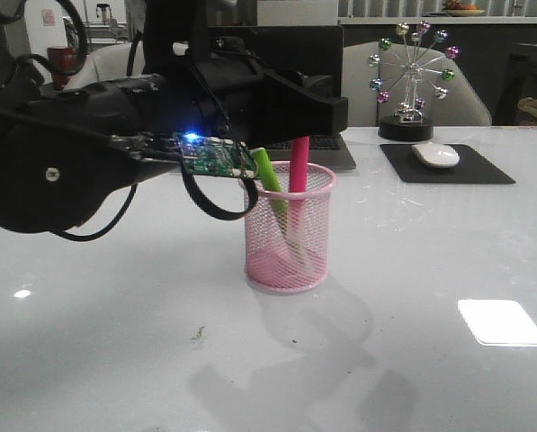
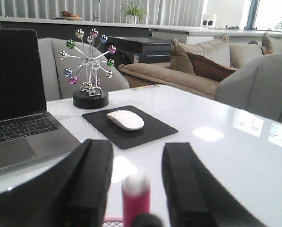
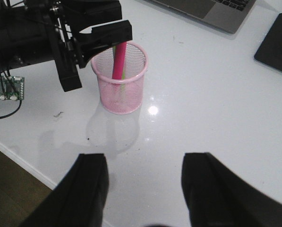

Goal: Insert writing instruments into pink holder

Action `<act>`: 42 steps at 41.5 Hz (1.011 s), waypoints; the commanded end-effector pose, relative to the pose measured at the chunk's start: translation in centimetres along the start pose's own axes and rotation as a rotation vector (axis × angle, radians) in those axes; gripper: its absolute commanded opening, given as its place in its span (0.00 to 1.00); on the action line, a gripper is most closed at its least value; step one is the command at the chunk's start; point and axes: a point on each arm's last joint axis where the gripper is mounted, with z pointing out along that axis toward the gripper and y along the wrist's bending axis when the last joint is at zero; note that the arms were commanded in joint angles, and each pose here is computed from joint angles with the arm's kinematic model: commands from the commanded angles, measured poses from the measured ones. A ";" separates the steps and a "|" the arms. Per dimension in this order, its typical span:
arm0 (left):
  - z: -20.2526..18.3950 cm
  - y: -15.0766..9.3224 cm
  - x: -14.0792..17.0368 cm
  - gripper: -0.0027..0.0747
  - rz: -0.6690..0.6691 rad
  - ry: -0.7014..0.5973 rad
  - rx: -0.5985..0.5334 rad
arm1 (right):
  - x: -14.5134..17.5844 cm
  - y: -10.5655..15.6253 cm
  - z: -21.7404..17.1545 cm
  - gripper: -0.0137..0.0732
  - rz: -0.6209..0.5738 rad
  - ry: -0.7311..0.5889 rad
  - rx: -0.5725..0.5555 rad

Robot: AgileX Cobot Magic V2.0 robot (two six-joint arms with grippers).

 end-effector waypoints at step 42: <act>-18.3 -1.3 -18.3 0.60 0.117 0.439 0.039 | -1.3 -0.1 -0.5 0.70 -0.014 -0.094 0.011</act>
